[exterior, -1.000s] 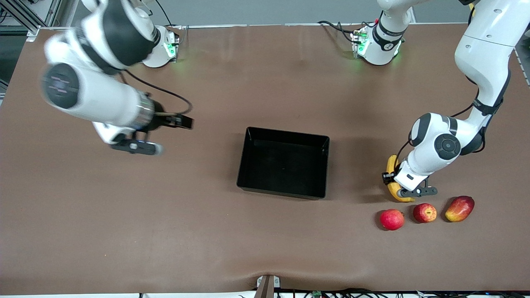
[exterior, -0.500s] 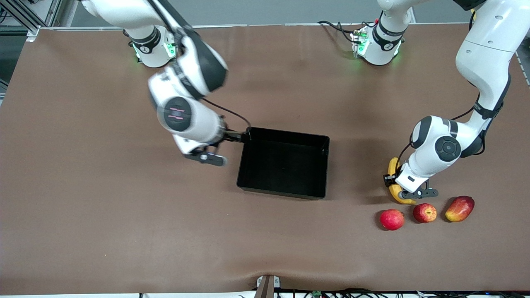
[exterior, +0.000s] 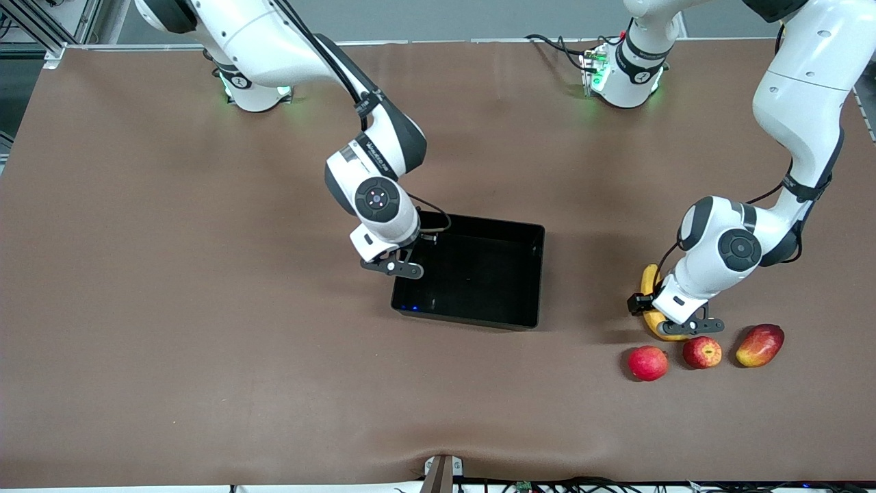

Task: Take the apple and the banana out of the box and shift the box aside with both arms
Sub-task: 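Grasp the tray rim with the right gripper while the left gripper releases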

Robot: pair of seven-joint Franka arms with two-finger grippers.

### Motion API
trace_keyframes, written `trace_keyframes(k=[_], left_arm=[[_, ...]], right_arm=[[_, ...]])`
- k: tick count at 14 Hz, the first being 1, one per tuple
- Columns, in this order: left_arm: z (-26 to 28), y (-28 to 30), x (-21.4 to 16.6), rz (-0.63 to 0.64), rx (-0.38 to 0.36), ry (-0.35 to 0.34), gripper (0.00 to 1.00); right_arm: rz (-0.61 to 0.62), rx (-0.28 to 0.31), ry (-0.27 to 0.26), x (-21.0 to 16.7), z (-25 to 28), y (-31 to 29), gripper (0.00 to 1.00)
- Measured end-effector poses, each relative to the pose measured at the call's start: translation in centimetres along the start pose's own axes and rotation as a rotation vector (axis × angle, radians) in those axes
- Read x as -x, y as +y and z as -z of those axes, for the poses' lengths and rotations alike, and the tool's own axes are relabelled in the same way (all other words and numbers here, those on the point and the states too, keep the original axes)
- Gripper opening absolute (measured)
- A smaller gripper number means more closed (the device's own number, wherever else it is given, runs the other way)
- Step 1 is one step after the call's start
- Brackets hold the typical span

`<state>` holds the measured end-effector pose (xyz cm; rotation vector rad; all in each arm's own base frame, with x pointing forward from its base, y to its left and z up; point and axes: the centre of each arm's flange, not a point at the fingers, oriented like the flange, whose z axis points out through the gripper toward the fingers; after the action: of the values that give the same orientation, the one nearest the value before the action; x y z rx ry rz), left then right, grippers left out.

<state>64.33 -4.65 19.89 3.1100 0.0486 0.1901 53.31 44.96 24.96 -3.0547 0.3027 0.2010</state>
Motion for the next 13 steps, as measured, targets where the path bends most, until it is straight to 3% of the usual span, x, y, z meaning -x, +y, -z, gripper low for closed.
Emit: trace_keyframes(k=[1, 6, 9, 13], left_arm=[[1.1, 0.5, -0.5, -0.006, 0.0, 0.018, 0.99], [10.2, 4.2, -1.9, -0.063, -0.059, 0.031, 1.0], [16.9, 6.1, -2.6, -0.079, -0.128, -0.01, 1.0], [25.6, 6.4, -4.3, -0.042, -0.187, -0.046, 1.0]], right_arm=[[0.003, 0.002, 0.008, 0.0, -0.5, 0.2, 0.58], [0.014, 0.03, 0.049, -1.1, 0.1, 1.3, 0.07], [-0.007, 0.051, 0.041, -2.1, 2.3, 2.5, 0.05], [-0.066, 0.086, 0.019, -6.8, 10.9, 9.9, 0.05]])
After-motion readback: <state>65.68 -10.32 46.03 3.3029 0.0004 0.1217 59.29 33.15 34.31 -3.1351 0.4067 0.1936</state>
